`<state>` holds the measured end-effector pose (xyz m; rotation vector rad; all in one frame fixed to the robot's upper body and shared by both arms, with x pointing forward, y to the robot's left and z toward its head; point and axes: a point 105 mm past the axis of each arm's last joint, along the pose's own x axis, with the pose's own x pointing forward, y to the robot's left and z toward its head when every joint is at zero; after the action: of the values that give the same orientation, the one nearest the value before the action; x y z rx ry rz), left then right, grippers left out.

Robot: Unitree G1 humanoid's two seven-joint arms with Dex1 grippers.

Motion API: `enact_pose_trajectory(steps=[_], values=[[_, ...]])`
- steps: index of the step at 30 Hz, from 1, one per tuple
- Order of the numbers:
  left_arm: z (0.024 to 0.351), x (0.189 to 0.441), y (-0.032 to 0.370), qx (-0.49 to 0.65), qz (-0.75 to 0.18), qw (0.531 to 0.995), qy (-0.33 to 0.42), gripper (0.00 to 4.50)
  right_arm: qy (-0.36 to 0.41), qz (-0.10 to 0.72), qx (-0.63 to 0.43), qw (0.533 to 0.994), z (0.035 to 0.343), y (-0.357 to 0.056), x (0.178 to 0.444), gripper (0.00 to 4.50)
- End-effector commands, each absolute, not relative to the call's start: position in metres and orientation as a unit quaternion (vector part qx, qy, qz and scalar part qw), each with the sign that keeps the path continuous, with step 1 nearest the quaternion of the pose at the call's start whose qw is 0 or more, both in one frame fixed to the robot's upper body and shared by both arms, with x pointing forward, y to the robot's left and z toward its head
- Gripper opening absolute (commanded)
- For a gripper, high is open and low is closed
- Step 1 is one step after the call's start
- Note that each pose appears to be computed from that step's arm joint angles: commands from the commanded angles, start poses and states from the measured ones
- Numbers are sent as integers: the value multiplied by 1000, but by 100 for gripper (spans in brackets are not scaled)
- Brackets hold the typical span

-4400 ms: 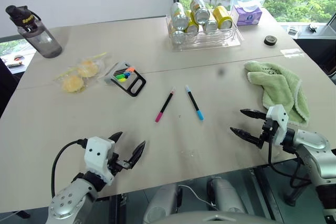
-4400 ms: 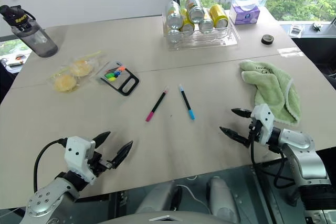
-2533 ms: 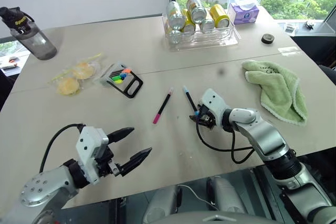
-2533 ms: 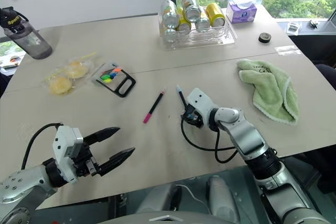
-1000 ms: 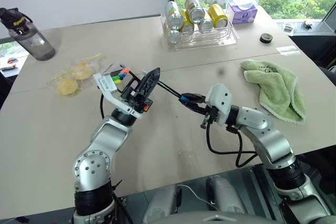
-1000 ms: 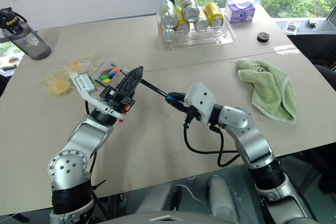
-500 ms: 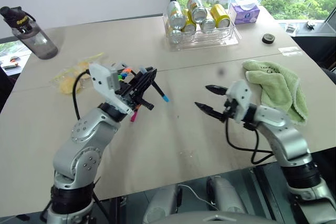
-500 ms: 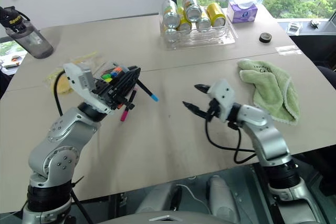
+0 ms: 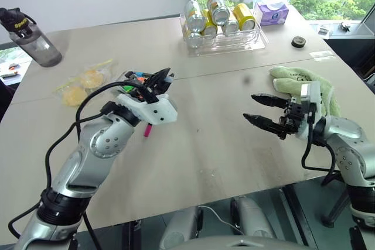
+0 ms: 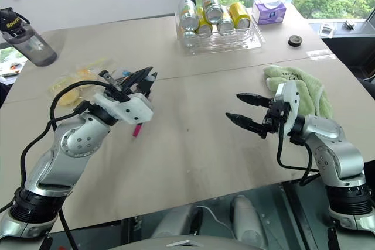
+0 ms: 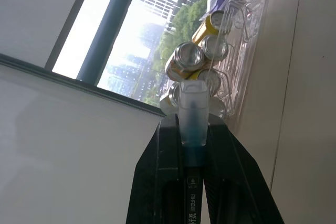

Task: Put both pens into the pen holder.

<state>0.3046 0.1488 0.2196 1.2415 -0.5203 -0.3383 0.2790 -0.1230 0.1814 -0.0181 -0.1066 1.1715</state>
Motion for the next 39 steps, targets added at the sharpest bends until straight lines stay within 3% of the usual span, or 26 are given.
enact_pose_trajectory(steps=[1, 20, 28, 29, 30, 36, 37, 39], values=[[231, 306, 159, 589, -120, 757, -258, 0, -77, 558, -19, 826, 197, -121, 277, 351], [208, 330, 185, 523, -123, 819, -201, 0, -91, 561, -36, 822, 206, -118, 278, 351], [210, 355, 193, 509, -113, 829, -202, 0, -95, 562, -36, 821, 207, -114, 277, 351], [209, 356, 194, 502, -116, 833, -201, 97, -95, 562, -36, 821, 207, -113, 276, 356], [207, 357, 195, 493, -117, 839, -198, 126, -96, 562, -35, 821, 207, -113, 276, 356], [208, 359, 205, 486, -96, 847, -193, 410, -98, 561, -32, 821, 206, -112, 274, 356], [209, 359, 206, 484, -91, 848, -194, 445, -98, 561, -32, 822, 206, -112, 274, 356], [213, 360, 207, 483, -84, 849, -197, 445, -99, 560, -30, 822, 205, -111, 275, 356]])
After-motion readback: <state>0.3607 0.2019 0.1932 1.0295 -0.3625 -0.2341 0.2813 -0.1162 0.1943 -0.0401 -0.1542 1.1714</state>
